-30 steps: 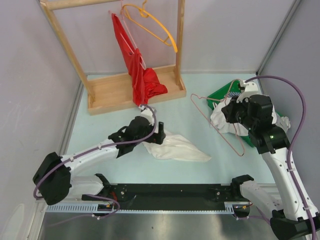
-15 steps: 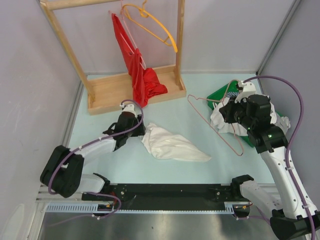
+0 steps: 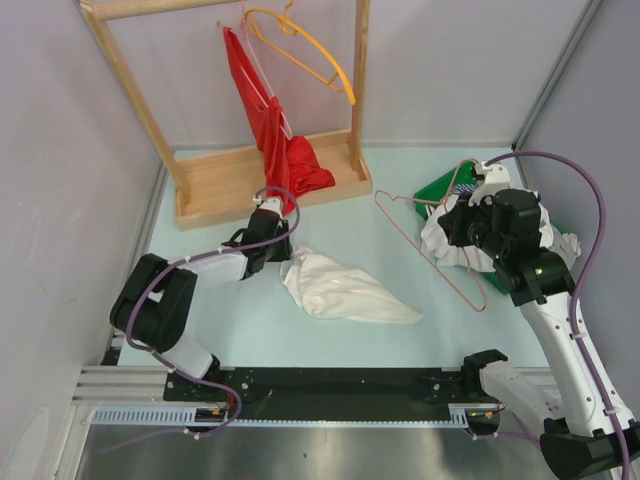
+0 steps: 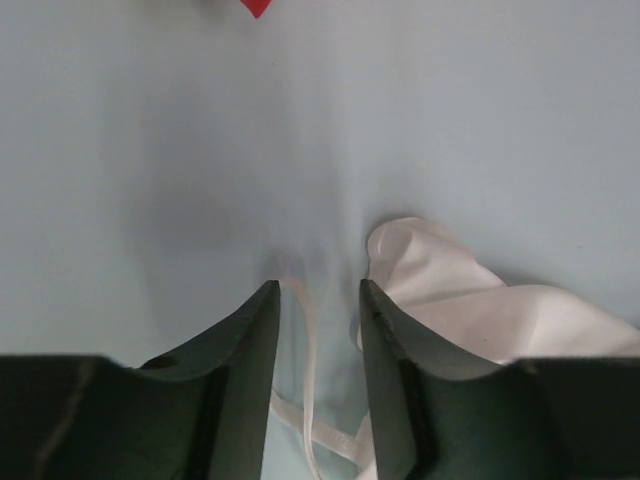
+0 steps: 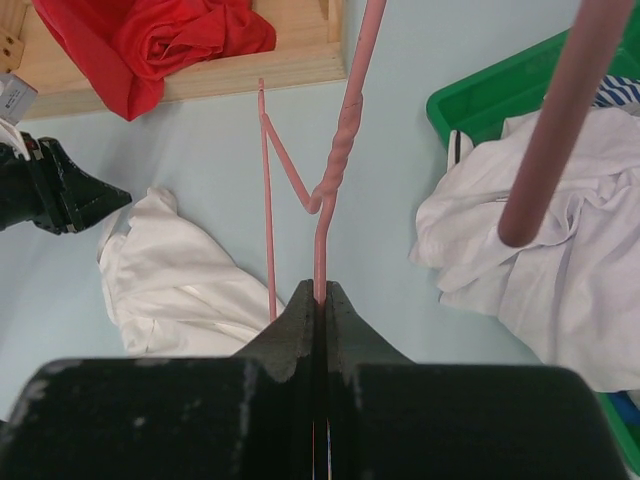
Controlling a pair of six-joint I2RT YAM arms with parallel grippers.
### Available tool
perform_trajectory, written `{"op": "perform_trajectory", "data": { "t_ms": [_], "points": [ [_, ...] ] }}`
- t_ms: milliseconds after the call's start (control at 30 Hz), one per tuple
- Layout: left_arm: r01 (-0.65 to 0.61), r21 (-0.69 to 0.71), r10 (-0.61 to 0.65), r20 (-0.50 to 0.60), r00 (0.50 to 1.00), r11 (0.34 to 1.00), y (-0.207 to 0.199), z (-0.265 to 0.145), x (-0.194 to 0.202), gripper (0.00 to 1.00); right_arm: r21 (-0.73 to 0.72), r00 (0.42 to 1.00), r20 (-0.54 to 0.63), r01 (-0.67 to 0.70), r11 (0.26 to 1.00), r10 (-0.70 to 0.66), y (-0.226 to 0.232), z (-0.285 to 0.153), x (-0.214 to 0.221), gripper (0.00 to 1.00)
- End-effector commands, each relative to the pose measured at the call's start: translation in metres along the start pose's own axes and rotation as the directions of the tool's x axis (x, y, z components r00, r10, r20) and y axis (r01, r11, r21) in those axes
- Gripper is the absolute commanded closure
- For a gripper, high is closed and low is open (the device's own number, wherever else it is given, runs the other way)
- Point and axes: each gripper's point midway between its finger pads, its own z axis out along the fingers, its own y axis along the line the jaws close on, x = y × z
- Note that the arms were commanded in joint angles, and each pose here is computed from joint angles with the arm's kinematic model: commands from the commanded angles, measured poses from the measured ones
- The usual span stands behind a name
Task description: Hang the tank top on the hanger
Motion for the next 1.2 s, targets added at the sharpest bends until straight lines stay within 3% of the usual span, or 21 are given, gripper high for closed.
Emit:
{"op": "perform_trajectory", "data": {
  "t_ms": [0,333,433,467,500,600,700,900,1033,1167],
  "points": [
    [-0.01,0.03,0.009,0.003,1.0,1.0,-0.006,0.007,-0.009,0.61,-0.001,0.999,0.038,0.011,1.0,-0.011,0.0,0.002,-0.01,1.0],
    [-0.01,0.016,0.011,-0.041,0.999,1.0,0.001,0.01,0.01,0.63,-0.008,1.0,0.03,0.008,1.0,-0.008,0.001,0.005,-0.008,1.0],
    [-0.005,0.032,0.006,-0.038,0.999,0.999,-0.002,0.012,0.011,0.8,-0.003,0.999,0.032,0.011,1.0,-0.011,0.0,0.004,-0.008,1.0],
    [-0.003,0.033,0.004,-0.04,0.999,0.999,-0.002,0.012,0.011,0.93,0.0,0.999,0.033,0.012,1.0,-0.012,-0.001,0.003,-0.008,1.0],
    [0.0,0.041,0.002,-0.029,1.0,0.999,-0.005,0.01,0.006,0.99,0.001,0.999,0.033,0.013,1.0,-0.013,-0.001,0.003,-0.009,1.0],
    [0.001,0.082,-0.001,0.008,1.0,0.997,-0.015,0.001,-0.01,1.0,0.004,0.999,0.037,0.014,1.0,-0.014,-0.001,0.001,-0.01,1.0],
    [-0.023,0.145,0.007,0.108,0.994,0.989,-0.03,-0.023,-0.046,1.0,0.009,0.999,0.041,0.019,1.0,-0.019,-0.002,-0.001,-0.011,1.0],
    [-0.118,0.331,0.002,0.331,0.944,0.936,-0.078,-0.112,-0.134,1.0,0.012,0.998,0.052,0.021,1.0,-0.022,-0.002,-0.005,-0.014,1.0],
    [-0.199,0.433,-0.012,0.438,0.899,0.879,-0.107,-0.174,-0.182,1.0,0.01,0.997,0.072,0.021,1.0,-0.021,0.0,-0.012,-0.02,1.0],
    [-0.308,0.567,-0.006,0.483,0.875,0.764,-0.147,-0.231,-0.216,1.0,-0.003,0.995,0.099,0.024,1.0,-0.024,0.004,-0.022,-0.03,1.0]
  ]
}}
